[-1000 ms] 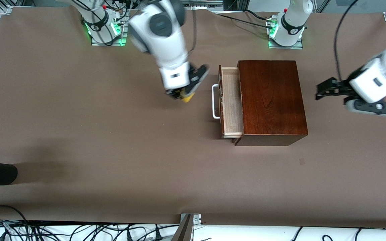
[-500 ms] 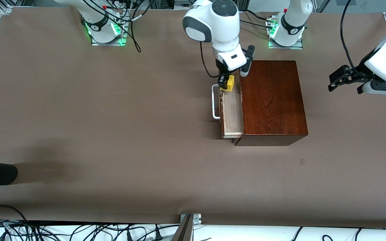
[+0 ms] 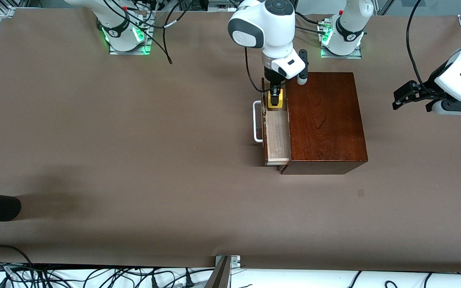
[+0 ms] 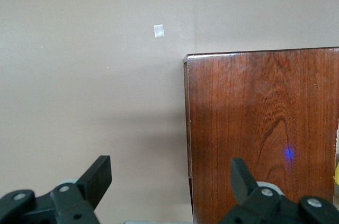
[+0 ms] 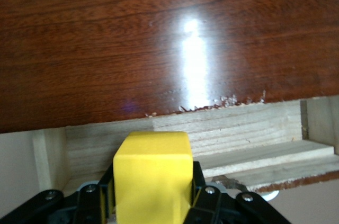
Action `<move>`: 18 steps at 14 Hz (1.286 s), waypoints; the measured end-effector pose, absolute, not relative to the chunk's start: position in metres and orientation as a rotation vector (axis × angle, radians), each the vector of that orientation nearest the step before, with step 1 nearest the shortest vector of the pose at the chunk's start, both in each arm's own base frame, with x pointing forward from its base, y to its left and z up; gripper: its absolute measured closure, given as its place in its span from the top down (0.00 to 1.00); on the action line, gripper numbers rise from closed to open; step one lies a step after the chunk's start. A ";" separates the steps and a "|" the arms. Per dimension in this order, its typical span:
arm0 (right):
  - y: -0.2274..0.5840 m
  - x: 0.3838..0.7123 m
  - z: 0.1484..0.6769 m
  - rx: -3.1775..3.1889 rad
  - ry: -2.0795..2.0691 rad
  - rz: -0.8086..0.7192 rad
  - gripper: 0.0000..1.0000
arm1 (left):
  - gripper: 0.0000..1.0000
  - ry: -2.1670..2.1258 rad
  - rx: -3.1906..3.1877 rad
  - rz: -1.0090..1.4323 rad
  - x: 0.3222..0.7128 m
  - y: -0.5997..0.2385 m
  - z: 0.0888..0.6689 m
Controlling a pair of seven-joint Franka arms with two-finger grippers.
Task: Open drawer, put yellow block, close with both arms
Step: 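Lower the cube into the drawer and open the right gripper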
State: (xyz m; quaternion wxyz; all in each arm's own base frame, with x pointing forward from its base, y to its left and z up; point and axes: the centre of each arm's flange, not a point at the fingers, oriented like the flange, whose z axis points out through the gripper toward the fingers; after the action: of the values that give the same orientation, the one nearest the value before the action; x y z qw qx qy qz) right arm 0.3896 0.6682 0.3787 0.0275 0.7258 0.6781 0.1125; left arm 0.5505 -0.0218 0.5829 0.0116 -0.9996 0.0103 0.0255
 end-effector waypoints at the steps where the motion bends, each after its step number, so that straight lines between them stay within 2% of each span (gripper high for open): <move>1: 0.669 0.388 0.378 2.223 2.110 0.347 0.56 | 1.00 0.031 -3.117 0.077 0.550 -0.022 0.583; 11: 0.678 0.388 0.329 2.071 2.195 0.341 0.56 | 1.00 0.044 -3.118 0.058 0.550 -0.026 0.587; 18: 0.676 0.395 0.320 2.037 2.192 0.350 0.56 | 1.00 0.059 -3.117 0.056 0.550 -0.031 0.588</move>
State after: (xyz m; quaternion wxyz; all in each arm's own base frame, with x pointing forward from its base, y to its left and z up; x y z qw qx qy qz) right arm 0.3947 0.6763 0.3199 0.0646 0.6747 0.7260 0.1161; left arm 0.5497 -0.0312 0.5879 0.0117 -0.9996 0.0190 0.0178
